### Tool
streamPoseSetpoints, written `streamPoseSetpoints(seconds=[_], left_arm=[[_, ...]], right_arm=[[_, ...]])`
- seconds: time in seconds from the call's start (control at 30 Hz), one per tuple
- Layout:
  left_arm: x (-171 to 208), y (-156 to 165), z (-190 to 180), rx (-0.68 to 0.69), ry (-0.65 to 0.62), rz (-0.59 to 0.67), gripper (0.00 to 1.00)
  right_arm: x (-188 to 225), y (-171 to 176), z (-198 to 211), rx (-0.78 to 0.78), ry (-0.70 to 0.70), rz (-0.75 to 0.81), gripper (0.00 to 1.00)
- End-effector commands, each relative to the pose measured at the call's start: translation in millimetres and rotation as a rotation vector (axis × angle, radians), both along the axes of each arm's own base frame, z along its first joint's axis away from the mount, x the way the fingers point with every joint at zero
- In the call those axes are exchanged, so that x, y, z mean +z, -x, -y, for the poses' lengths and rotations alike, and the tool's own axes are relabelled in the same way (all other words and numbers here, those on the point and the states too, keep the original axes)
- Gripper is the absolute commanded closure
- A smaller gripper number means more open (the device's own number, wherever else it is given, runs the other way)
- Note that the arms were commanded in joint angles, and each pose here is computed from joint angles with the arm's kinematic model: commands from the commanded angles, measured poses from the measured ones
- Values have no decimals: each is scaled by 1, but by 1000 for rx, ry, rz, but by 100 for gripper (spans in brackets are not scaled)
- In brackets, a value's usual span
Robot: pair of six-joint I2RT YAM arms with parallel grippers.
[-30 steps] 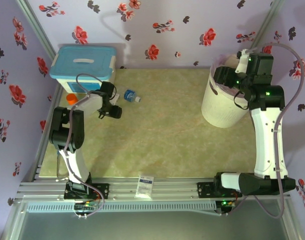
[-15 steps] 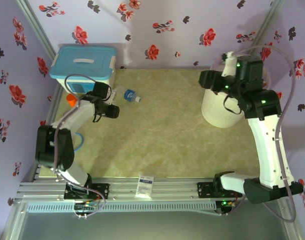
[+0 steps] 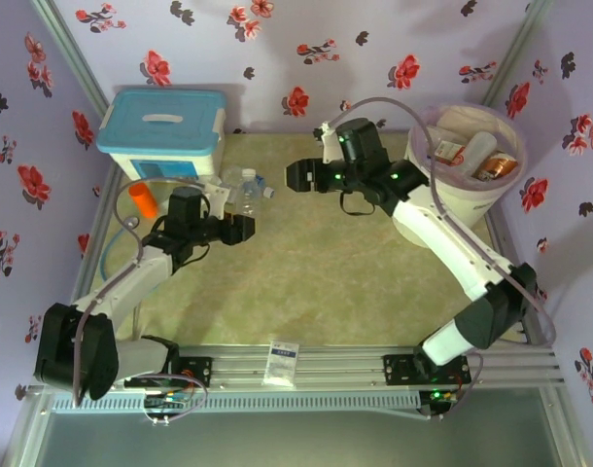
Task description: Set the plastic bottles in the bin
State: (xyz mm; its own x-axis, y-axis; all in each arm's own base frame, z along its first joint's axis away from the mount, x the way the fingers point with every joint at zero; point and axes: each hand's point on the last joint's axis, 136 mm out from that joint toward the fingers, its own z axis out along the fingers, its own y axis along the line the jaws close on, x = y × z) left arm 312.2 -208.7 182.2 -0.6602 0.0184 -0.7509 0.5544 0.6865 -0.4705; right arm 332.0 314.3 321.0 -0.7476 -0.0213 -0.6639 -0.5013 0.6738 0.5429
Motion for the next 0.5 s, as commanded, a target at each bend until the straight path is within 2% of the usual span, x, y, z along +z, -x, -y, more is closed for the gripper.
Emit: streamPoseSetpoints(seconds=[0.0, 0.17, 0.47], left_arm=[[40, 5, 22, -94, 145, 95, 50], [47, 6, 31, -115, 173, 106, 49], [54, 8, 46, -159, 188, 121, 49]], right_arm=[[17, -2, -28, 65, -135, -13, 30], [-4, -8, -45, 92, -136, -82, 22], [-24, -10, -69, 147, -147, -150, 22]])
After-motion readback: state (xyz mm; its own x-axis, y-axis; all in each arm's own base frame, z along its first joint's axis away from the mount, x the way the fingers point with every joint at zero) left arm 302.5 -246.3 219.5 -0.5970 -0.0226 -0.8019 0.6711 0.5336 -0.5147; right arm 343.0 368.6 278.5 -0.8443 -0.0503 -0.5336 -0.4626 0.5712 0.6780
